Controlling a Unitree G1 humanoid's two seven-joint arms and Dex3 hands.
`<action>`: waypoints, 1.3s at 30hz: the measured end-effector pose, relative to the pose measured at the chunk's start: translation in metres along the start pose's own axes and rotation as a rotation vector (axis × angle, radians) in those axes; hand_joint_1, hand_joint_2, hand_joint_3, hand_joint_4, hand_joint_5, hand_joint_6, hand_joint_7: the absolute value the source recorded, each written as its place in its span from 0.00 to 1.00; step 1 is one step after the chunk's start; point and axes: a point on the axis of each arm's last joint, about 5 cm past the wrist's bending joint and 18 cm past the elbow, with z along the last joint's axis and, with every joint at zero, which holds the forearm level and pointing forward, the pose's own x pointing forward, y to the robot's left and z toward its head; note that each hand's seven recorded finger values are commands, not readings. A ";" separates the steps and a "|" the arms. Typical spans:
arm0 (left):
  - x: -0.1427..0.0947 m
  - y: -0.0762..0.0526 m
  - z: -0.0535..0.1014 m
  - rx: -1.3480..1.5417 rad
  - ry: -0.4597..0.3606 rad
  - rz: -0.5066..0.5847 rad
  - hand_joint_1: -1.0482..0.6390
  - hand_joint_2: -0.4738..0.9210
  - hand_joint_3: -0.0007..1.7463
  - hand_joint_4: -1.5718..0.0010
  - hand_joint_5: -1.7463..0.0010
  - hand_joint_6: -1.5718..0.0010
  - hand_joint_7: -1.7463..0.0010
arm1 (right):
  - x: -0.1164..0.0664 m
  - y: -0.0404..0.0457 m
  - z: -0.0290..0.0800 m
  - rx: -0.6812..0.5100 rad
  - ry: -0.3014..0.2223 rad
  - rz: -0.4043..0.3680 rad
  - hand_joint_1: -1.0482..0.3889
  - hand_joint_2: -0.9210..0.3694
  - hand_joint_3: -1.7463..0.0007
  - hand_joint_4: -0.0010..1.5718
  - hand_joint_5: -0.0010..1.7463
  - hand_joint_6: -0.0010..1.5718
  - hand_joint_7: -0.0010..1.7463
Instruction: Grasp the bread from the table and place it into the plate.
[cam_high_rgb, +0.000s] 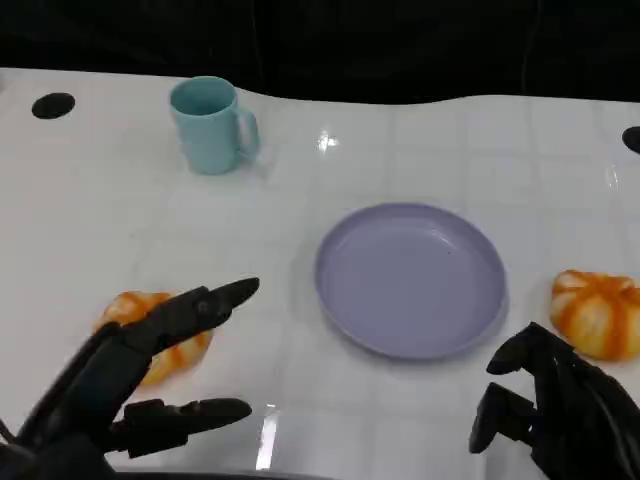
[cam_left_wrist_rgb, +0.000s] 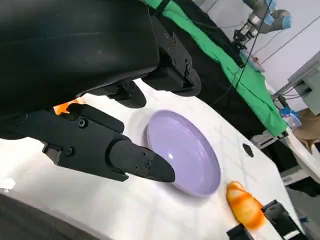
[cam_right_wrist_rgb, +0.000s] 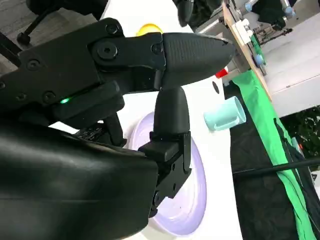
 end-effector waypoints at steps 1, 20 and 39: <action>0.000 0.000 0.001 0.014 -0.002 0.004 0.41 0.96 0.00 0.87 0.85 0.76 1.00 | 0.000 0.0000 0.000 0.000 0.000 0.000 0.35 0.00 0.74 0.45 1.00 0.26 0.99; -0.008 0.000 0.017 0.539 0.103 0.005 0.38 0.98 0.00 0.90 0.95 0.83 1.00 | -0.001 0.0016 0.000 0.001 0.001 0.003 0.36 0.00 0.73 0.44 1.00 0.25 0.98; 0.009 -0.006 0.013 0.810 0.252 0.021 0.35 0.94 0.00 0.92 0.97 0.84 1.00 | 0.003 -0.0006 -0.001 -0.001 -0.001 0.005 0.35 0.00 0.74 0.45 1.00 0.27 0.99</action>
